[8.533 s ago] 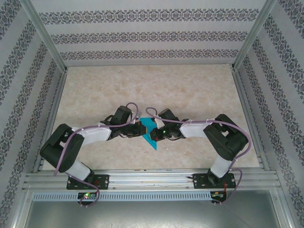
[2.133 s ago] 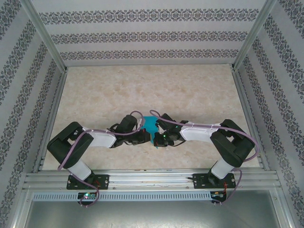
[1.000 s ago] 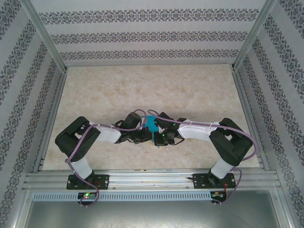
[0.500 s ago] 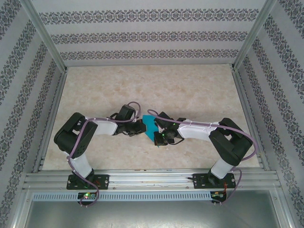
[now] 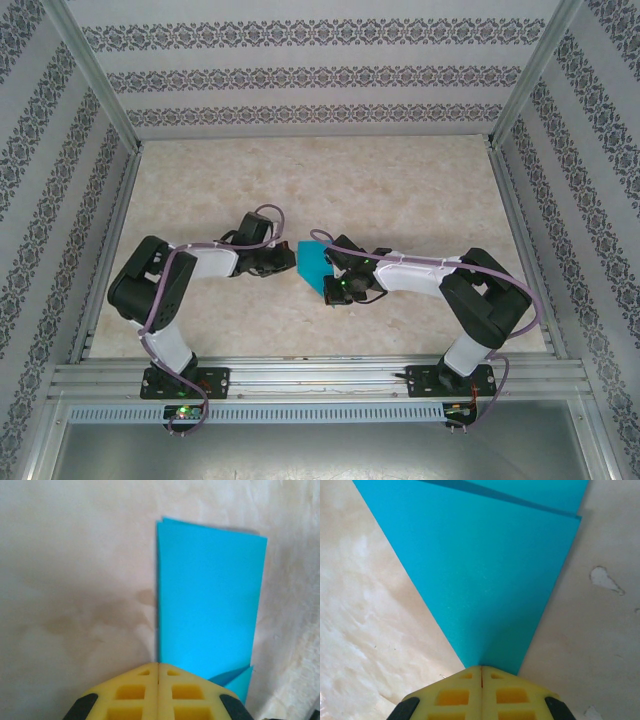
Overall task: Fold a paper plane with a square sheet of paper (fold left side to right side)
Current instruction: Third fold the triangle at the center of the table.
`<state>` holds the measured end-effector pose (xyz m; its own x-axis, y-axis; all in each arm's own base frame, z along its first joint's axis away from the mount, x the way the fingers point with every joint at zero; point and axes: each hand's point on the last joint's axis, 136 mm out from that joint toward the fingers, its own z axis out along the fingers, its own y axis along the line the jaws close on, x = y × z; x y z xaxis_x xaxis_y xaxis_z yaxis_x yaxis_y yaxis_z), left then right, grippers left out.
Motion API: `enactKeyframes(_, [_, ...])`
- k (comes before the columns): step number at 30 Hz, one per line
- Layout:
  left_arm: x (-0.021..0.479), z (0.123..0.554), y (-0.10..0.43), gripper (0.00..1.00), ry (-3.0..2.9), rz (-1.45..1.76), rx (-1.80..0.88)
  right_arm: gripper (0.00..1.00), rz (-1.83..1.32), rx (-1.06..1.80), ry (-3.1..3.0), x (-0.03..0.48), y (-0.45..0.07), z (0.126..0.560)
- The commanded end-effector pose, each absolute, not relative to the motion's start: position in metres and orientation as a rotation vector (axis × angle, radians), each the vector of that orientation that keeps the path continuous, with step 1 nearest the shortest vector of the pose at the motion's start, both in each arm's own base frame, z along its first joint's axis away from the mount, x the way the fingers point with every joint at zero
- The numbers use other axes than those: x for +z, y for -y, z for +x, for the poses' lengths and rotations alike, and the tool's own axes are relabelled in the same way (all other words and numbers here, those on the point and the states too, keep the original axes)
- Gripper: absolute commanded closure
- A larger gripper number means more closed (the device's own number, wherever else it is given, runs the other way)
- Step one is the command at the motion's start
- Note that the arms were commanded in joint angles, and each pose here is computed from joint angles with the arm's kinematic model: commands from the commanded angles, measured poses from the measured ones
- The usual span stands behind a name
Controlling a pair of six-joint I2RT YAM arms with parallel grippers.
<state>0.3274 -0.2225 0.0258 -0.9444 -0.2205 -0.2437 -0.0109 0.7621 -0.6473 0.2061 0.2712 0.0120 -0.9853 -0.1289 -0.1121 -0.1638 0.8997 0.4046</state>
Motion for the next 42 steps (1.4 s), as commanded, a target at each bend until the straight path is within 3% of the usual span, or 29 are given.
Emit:
enactKeyframes(1, [0.052, 0.329, 0.213, 1.0, -2.616, -0.089, -0.9, 1.0, -0.19, 0.395, -3.163, -0.022, -0.228, 0.171])
enactKeyframes(12, [0.067, 0.282, 0.273, 1.0, -2.577, 0.083, -1.204, 1.0, -0.163, 0.411, -3.152, -0.023, -0.229, 0.176])
enactKeyframes(26, [0.021, 0.289, 0.276, 1.0, -2.715, 0.059, -1.082, 1.0, -0.171, 0.466, -3.135, -0.016, -0.236, 0.178])
enactKeyframes(42, [-0.005, 0.279, 0.26, 1.0, -2.811, 0.004, -0.964, 1.0, -0.159, 0.888, -2.904, 0.047, -0.295, 0.217])
